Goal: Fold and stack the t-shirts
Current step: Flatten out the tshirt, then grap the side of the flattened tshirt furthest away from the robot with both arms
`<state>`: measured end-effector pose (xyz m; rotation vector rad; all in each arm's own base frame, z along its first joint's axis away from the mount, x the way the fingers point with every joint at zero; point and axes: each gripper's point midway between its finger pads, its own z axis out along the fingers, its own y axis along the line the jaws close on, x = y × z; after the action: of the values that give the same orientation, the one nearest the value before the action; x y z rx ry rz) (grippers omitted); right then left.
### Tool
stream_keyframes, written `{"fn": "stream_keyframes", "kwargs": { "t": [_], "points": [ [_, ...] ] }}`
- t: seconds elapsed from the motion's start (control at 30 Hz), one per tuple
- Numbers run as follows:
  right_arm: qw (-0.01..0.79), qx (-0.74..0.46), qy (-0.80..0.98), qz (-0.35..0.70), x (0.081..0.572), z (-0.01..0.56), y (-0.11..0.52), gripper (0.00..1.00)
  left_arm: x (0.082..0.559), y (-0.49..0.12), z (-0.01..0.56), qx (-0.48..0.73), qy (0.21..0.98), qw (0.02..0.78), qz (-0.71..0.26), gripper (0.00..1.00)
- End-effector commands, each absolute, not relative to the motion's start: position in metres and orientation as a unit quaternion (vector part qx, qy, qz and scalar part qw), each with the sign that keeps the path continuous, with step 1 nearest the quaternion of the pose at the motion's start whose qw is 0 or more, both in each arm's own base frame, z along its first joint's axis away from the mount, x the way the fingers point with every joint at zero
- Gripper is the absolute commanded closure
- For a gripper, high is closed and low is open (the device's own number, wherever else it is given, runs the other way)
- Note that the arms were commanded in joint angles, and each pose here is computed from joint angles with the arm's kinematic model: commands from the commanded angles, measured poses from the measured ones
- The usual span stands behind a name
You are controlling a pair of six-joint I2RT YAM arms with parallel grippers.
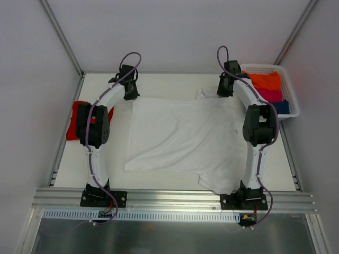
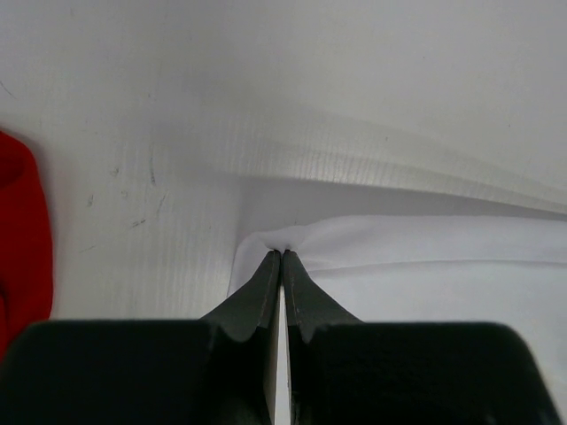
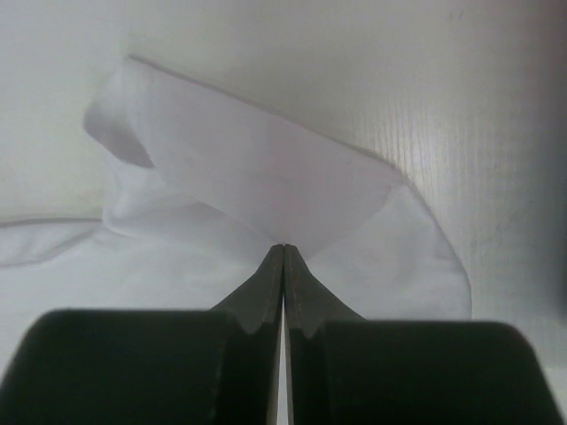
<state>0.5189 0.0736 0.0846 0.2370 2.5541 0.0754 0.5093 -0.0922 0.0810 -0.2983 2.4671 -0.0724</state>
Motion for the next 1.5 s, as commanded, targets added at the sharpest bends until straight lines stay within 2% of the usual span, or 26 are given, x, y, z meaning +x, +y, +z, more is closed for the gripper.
{"fn": "stream_keyframes", "kwargs": {
  "t": [0.0, 0.17, 0.2, 0.27, 0.3, 0.33, 0.5, 0.57, 0.67, 0.77, 0.97, 1.13, 1.27, 1.47],
  "points": [
    [0.362, 0.105, 0.925, 0.052, 0.558, 0.122, 0.08, 1.0, 0.51, -0.094, 0.094, -0.116, 0.935, 0.333, -0.03, 1.0],
    [0.406, 0.138, 0.899, 0.087, 0.592, 0.128, 0.089, 0.99, 0.511, -0.095, 0.088, -0.116, 0.938, 0.327, -0.031, 1.0],
    [0.426, 0.139, 0.888, 0.104, 0.608, 0.148, 0.094, 0.83, 0.51, -0.096, 0.085, -0.117, 0.939, 0.323, -0.034, 1.0],
    [0.378, 0.126, 0.907, 0.134, 0.614, 0.115, 0.11, 0.61, 0.51, -0.099, 0.082, -0.117, 0.939, 0.32, -0.038, 1.0],
    [0.405, 0.122, 0.894, 0.148, 0.63, 0.141, 0.114, 0.45, 0.51, -0.099, 0.082, -0.118, 0.939, 0.319, -0.039, 1.0],
    [0.395, 0.123, 0.898, 0.148, 0.631, 0.13, 0.117, 0.42, 0.509, -0.1, 0.082, -0.117, 0.94, 0.319, -0.039, 1.0],
    [0.455, 0.126, 0.863, 0.177, 0.634, 0.144, 0.119, 0.4, 0.505, -0.1, 0.087, -0.112, 0.939, 0.322, -0.037, 1.0],
    [0.454, 0.116, 0.861, 0.198, 0.625, 0.149, 0.129, 0.4, 0.505, -0.101, 0.089, -0.113, 0.939, 0.324, -0.04, 1.0],
    [0.432, 0.103, 0.883, 0.155, 0.621, 0.158, 0.128, 0.4, 0.506, -0.112, 0.092, -0.112, 0.938, 0.321, -0.065, 1.0],
    [0.411, 0.097, 0.896, 0.136, 0.619, 0.142, 0.125, 0.41, 0.51, -0.12, 0.096, -0.109, 0.936, 0.328, -0.064, 1.0],
    [0.418, 0.087, 0.899, 0.096, 0.62, 0.129, 0.11, 0.42, 0.535, -0.137, 0.109, -0.133, 0.923, 0.35, -0.083, 1.0],
    [0.371, 0.103, 0.921, 0.052, 0.599, 0.107, 0.093, 0.44, 0.531, -0.154, 0.108, -0.138, 0.924, 0.342, -0.1, 1.0],
    [0.348, 0.118, 0.929, 0.054, 0.589, 0.112, 0.09, 0.45, 0.509, -0.169, 0.133, -0.169, 0.916, 0.328, -0.157, 1.0],
    [0.313, 0.134, 0.935, 0.098, 0.586, 0.12, 0.09, 0.46, 0.5, -0.182, 0.165, -0.124, 0.918, 0.326, -0.189, 1.0]
  ]
}}
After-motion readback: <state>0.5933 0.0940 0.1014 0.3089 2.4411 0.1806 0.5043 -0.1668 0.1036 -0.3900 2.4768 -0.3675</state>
